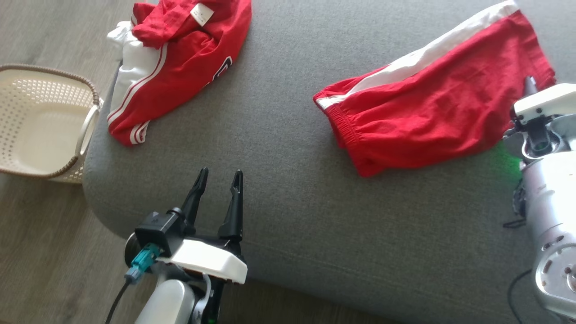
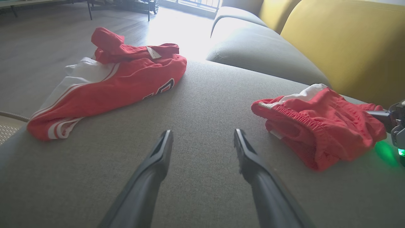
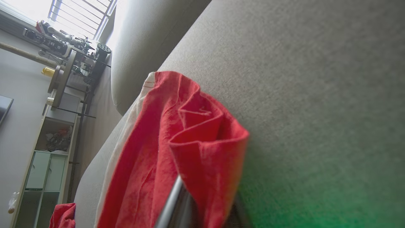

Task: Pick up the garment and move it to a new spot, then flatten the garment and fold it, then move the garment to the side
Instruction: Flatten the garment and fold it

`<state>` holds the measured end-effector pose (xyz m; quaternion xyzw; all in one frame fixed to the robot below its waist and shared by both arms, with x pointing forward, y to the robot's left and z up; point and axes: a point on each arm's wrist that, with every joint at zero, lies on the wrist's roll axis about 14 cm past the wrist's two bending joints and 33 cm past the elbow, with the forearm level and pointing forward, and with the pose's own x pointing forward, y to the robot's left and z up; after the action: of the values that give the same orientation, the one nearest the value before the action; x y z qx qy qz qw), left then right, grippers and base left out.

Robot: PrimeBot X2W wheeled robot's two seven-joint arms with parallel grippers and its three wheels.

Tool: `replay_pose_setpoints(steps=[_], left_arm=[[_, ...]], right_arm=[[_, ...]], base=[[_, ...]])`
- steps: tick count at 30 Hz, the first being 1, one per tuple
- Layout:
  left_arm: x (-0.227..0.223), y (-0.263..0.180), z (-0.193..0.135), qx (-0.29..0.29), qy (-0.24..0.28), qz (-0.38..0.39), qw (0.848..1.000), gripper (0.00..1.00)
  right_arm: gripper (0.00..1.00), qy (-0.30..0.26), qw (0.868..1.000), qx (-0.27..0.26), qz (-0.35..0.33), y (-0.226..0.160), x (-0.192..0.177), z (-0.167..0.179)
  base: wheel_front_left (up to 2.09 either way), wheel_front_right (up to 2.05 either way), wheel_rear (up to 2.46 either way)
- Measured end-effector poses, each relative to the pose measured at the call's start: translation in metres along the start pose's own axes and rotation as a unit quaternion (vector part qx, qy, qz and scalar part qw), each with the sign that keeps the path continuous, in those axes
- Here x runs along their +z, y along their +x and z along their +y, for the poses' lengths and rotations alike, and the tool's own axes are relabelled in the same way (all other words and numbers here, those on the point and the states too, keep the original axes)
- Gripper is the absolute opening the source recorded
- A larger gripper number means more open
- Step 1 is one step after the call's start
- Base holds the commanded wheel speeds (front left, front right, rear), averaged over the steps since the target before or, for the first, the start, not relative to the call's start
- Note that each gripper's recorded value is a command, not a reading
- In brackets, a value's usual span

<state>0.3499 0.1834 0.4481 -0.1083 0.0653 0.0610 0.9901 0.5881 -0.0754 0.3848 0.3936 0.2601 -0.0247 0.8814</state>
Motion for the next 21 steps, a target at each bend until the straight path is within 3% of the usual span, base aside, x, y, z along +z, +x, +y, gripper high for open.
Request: replay_pose_setpoints(steps=[12, 21], left_arm=[[0.013, -0.002, -0.018, -0.031, -0.006, -0.024, 0.999, 1.0], [0.013, -0.011, -0.028, -0.049, -0.006, -0.028, 0.998, 1.0]], right_arm=[[0.0, 0.059, 0.996, -0.035, -0.059, -0.04, 0.018, -0.026], [0.0, 0.117, 0.981, -0.075, -0.133, -0.081, 0.041, -0.064]], base=[[0.0, 0.0, 0.0], [0.0, 0.0, 0.0]])
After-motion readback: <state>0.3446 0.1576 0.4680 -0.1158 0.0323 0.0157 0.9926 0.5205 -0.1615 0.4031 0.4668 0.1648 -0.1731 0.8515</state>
